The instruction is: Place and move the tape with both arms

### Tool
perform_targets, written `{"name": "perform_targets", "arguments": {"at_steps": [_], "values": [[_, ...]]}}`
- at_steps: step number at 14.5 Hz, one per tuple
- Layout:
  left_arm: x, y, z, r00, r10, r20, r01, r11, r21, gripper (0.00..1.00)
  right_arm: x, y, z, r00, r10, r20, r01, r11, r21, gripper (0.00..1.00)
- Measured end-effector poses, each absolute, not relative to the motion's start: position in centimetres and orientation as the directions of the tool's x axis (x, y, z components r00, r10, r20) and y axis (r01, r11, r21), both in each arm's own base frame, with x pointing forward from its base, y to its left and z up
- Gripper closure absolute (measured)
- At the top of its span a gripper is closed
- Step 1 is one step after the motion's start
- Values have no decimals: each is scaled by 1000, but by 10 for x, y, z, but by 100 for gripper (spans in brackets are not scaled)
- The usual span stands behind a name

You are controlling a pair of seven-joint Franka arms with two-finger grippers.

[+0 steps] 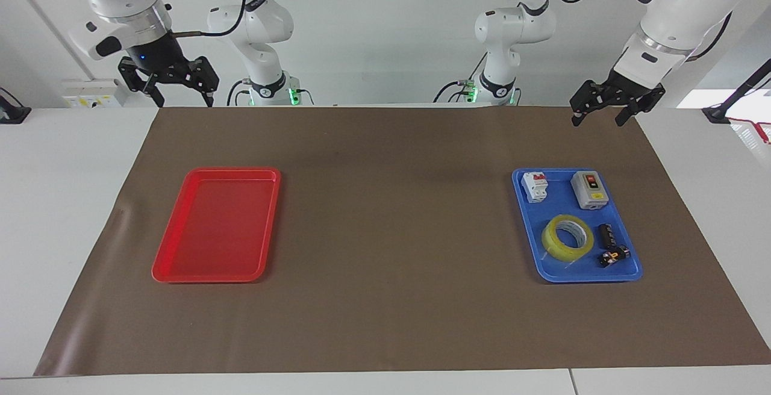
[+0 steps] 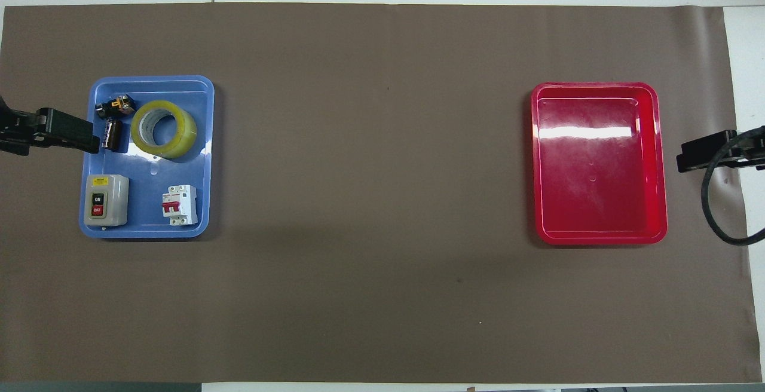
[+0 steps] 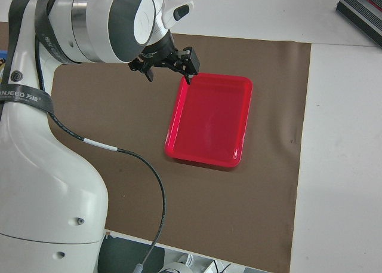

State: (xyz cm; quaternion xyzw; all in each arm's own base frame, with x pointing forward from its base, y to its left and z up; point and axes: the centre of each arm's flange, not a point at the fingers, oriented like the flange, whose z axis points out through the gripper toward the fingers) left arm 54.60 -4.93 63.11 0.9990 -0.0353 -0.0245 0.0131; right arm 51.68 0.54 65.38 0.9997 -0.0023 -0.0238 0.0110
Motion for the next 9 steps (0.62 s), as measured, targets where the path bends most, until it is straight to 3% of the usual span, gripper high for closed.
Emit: {"name": "perform_targets", "arguments": {"at_steps": [6,9], "values": [[566,-20,621,1000,17,5,17,-1000,-9,0,517,7,654,999,-2,-48,-1,-1000,22,0],[594,12,589,997,68,32,68,-998,-7,0,517,7,654,999,-2,-48,-1,-1000,22,0]]}}
